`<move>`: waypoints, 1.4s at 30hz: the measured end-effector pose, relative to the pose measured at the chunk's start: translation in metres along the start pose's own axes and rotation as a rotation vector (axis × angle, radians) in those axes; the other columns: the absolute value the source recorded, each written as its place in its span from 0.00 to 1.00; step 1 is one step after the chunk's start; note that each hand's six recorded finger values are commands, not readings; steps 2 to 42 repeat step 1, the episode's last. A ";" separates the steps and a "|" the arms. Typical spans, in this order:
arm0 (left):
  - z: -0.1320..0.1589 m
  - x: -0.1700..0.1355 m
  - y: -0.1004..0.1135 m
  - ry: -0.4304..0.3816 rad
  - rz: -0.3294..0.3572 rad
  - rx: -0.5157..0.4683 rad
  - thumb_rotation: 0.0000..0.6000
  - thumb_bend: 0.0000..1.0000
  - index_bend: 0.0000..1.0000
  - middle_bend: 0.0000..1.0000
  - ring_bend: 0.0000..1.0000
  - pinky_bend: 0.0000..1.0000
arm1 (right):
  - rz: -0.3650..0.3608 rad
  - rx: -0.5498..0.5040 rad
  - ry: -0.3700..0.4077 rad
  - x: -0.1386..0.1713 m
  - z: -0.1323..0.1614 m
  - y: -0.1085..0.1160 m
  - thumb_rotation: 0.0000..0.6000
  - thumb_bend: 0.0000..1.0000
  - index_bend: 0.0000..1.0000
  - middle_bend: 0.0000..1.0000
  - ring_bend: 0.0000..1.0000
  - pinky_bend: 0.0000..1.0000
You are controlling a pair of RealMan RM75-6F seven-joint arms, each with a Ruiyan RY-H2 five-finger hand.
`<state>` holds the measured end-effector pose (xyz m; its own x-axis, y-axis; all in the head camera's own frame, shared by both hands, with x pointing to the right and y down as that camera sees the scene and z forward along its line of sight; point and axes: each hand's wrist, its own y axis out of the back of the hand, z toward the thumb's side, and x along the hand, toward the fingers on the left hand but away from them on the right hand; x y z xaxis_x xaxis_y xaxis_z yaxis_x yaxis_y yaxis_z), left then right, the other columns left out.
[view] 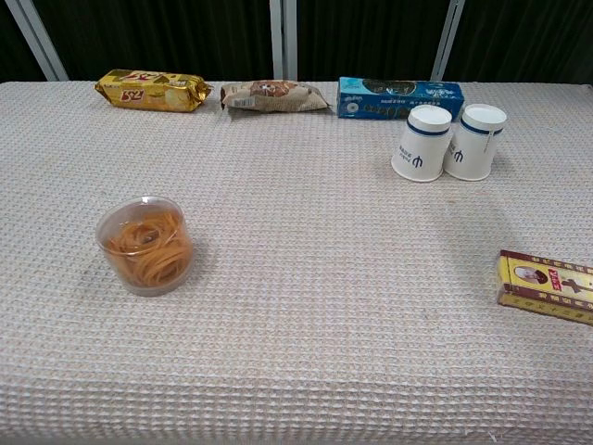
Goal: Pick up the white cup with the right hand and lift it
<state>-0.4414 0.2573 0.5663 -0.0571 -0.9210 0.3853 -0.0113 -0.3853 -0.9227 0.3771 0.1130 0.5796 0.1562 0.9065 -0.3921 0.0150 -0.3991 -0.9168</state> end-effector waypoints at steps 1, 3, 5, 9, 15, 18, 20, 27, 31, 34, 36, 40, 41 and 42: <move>0.001 -0.002 0.002 -0.001 0.008 0.006 1.00 0.04 0.21 0.22 0.19 0.17 | -0.017 -0.016 -0.012 0.015 -0.008 0.001 1.00 0.34 0.00 0.04 0.00 0.00; 0.001 -0.002 0.002 -0.001 0.008 0.006 1.00 0.04 0.21 0.22 0.19 0.17 | -0.017 -0.016 -0.012 0.015 -0.008 0.001 1.00 0.34 0.00 0.04 0.00 0.00; 0.001 -0.002 0.002 -0.001 0.008 0.006 1.00 0.04 0.21 0.22 0.19 0.17 | -0.017 -0.016 -0.012 0.015 -0.008 0.001 1.00 0.34 0.00 0.04 0.00 0.00; 0.001 -0.002 0.002 -0.001 0.008 0.006 1.00 0.04 0.21 0.22 0.19 0.17 | -0.017 -0.016 -0.012 0.015 -0.008 0.001 1.00 0.34 0.00 0.04 0.00 0.00; 0.001 -0.002 0.002 -0.001 0.008 0.006 1.00 0.04 0.21 0.22 0.19 0.17 | -0.017 -0.016 -0.012 0.015 -0.008 0.001 1.00 0.34 0.00 0.04 0.00 0.00; 0.001 -0.002 0.002 -0.001 0.008 0.006 1.00 0.04 0.21 0.22 0.19 0.17 | -0.017 -0.016 -0.012 0.015 -0.008 0.001 1.00 0.34 0.00 0.04 0.00 0.00; 0.001 -0.002 0.002 -0.001 0.008 0.006 1.00 0.04 0.21 0.22 0.19 0.17 | -0.017 -0.016 -0.012 0.015 -0.008 0.001 1.00 0.34 0.00 0.04 0.00 0.00; 0.001 -0.002 0.002 -0.001 0.008 0.006 1.00 0.04 0.21 0.22 0.19 0.17 | -0.017 -0.016 -0.012 0.015 -0.008 0.001 1.00 0.34 0.00 0.04 0.00 0.00; 0.001 -0.002 0.002 -0.001 0.008 0.006 1.00 0.04 0.21 0.22 0.19 0.17 | -0.017 -0.016 -0.012 0.015 -0.008 0.001 1.00 0.34 0.00 0.04 0.00 0.00; 0.001 -0.002 0.002 -0.001 0.008 0.006 1.00 0.04 0.21 0.22 0.19 0.17 | -0.017 -0.016 -0.012 0.015 -0.008 0.001 1.00 0.34 0.00 0.04 0.00 0.00; 0.001 -0.002 0.002 -0.001 0.008 0.006 1.00 0.04 0.21 0.22 0.19 0.17 | -0.017 -0.016 -0.012 0.015 -0.008 0.001 1.00 0.34 0.00 0.04 0.00 0.00; 0.001 -0.002 0.002 -0.001 0.008 0.006 1.00 0.04 0.21 0.22 0.19 0.17 | -0.017 -0.016 -0.012 0.015 -0.008 0.001 1.00 0.34 0.00 0.04 0.00 0.00; 0.001 -0.002 0.002 -0.001 0.008 0.006 1.00 0.04 0.21 0.22 0.19 0.17 | -0.017 -0.016 -0.012 0.015 -0.008 0.001 1.00 0.34 0.00 0.04 0.00 0.00; 0.001 -0.002 0.002 -0.001 0.008 0.006 1.00 0.04 0.21 0.22 0.19 0.17 | -0.017 -0.016 -0.012 0.015 -0.008 0.001 1.00 0.34 0.00 0.04 0.00 0.00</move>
